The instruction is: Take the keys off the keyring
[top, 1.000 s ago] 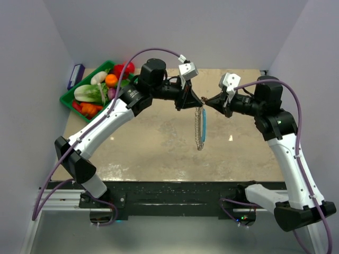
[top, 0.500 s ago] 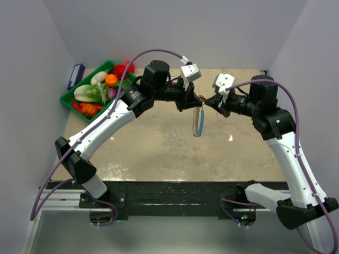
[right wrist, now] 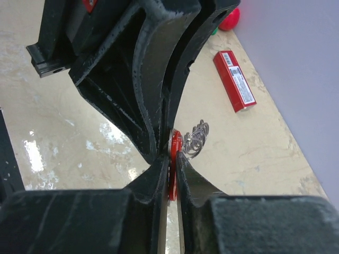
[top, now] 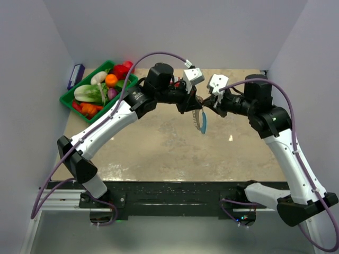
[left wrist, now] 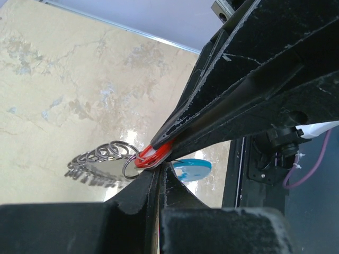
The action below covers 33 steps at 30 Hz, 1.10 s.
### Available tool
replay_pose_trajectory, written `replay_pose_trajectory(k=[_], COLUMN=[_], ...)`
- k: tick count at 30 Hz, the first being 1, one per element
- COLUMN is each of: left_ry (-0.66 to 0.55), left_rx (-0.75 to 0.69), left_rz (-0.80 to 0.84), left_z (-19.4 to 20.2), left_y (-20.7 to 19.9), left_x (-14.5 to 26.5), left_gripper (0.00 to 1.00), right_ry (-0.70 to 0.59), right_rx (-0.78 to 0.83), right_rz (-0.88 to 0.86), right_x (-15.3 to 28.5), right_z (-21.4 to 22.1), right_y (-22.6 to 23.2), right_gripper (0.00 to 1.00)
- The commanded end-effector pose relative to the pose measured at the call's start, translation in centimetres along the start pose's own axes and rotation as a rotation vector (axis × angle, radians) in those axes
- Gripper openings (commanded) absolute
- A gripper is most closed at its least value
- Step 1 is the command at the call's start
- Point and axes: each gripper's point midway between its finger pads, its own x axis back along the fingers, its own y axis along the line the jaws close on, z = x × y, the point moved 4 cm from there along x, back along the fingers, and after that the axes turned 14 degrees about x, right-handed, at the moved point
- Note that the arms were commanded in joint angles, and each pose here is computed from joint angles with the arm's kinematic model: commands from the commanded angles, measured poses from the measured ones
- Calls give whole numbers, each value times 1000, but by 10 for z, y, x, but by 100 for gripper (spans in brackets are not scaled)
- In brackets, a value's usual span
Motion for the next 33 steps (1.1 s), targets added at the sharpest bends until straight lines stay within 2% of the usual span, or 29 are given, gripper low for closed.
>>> replay_pose_trajectory(k=[1, 7, 15, 29, 33], left_ry=[-60, -51, -17, 26, 34], left_rx=[-73, -72, -152, -236, -281], left_rz=[31, 55, 146, 241, 275], left_z=[-21, -20, -13, -4, -2], left_y=[-13, -18, -34, -53, -61], left_x=[2, 4, 10, 24, 31], left_gripper=[0, 0, 0, 0, 0], right_ry=[-40, -52, -29, 28, 13], right_rx=[38, 54, 59, -42, -66], right_rz=[65, 130, 168, 239, 212], right_x=[7, 13, 15, 10, 11], right_z=[-18, -23, -21, -8, -5], right_y=[-12, -19, -26, -38, -38], right_gripper=[0, 0, 0, 0, 0])
